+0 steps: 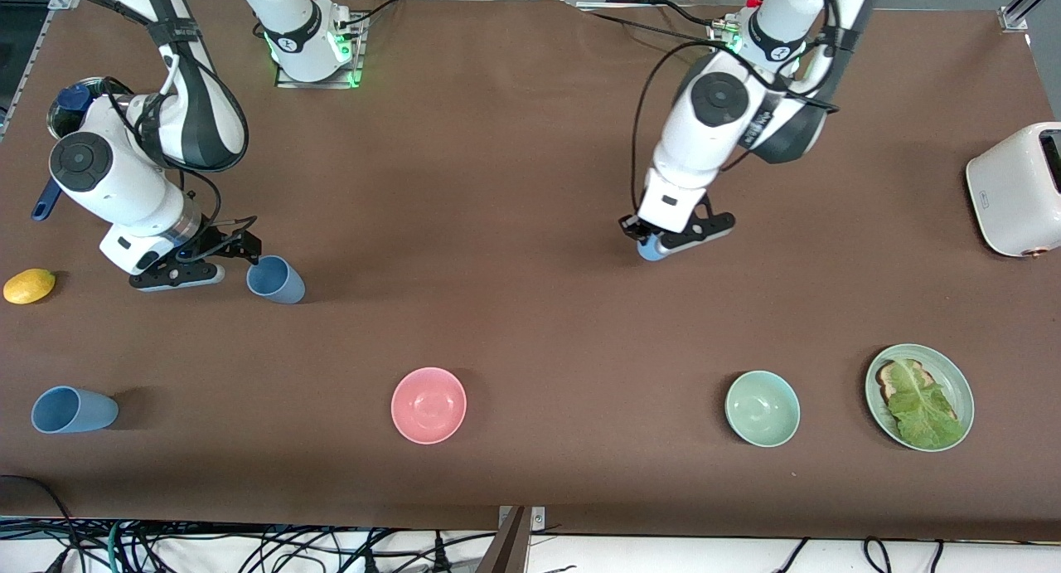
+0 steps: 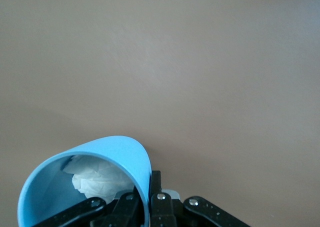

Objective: Stack blue cups with both arms

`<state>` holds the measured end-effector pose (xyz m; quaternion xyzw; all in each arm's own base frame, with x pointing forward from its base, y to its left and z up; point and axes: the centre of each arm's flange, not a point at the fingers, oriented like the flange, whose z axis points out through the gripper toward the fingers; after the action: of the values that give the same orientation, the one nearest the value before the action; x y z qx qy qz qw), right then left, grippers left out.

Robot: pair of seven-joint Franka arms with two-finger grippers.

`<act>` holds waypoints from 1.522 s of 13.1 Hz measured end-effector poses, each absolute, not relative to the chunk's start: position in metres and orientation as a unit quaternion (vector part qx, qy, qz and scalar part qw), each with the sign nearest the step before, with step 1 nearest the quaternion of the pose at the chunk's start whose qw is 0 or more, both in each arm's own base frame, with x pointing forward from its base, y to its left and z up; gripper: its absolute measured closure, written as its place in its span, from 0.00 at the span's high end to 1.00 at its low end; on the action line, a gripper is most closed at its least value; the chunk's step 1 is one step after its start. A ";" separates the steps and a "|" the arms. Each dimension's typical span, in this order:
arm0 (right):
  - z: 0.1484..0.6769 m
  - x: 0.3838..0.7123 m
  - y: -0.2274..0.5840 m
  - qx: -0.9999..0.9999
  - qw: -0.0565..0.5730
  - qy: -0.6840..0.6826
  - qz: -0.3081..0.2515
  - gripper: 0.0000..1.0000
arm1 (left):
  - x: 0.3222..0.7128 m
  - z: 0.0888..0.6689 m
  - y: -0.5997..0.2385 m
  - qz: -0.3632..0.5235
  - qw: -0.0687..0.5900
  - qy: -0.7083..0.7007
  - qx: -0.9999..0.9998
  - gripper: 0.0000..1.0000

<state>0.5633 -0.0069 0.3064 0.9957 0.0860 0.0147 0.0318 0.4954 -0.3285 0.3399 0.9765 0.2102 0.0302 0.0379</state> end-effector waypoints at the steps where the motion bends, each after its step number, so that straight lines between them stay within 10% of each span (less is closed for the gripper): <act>1: 0.302 0.565 -0.009 0.996 0.031 0.086 0.017 1.00 | 0.493 0.341 -0.348 0.035 0.026 0.219 0.975 0.06; 8: 0.274 0.570 -0.009 0.997 0.019 0.078 0.022 0.94 | 0.495 0.299 -0.424 0.039 -0.005 0.273 0.961 0.06; 20: 0.266 0.570 -0.008 0.998 0.005 0.064 0.019 0.35 | 0.516 0.249 -0.470 0.038 -0.023 0.299 0.953 0.06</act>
<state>0.5697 -0.0083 0.2664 0.9977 0.0643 0.0192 0.0048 0.5164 -0.4697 0.2490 0.9532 0.2990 0.0378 -0.0228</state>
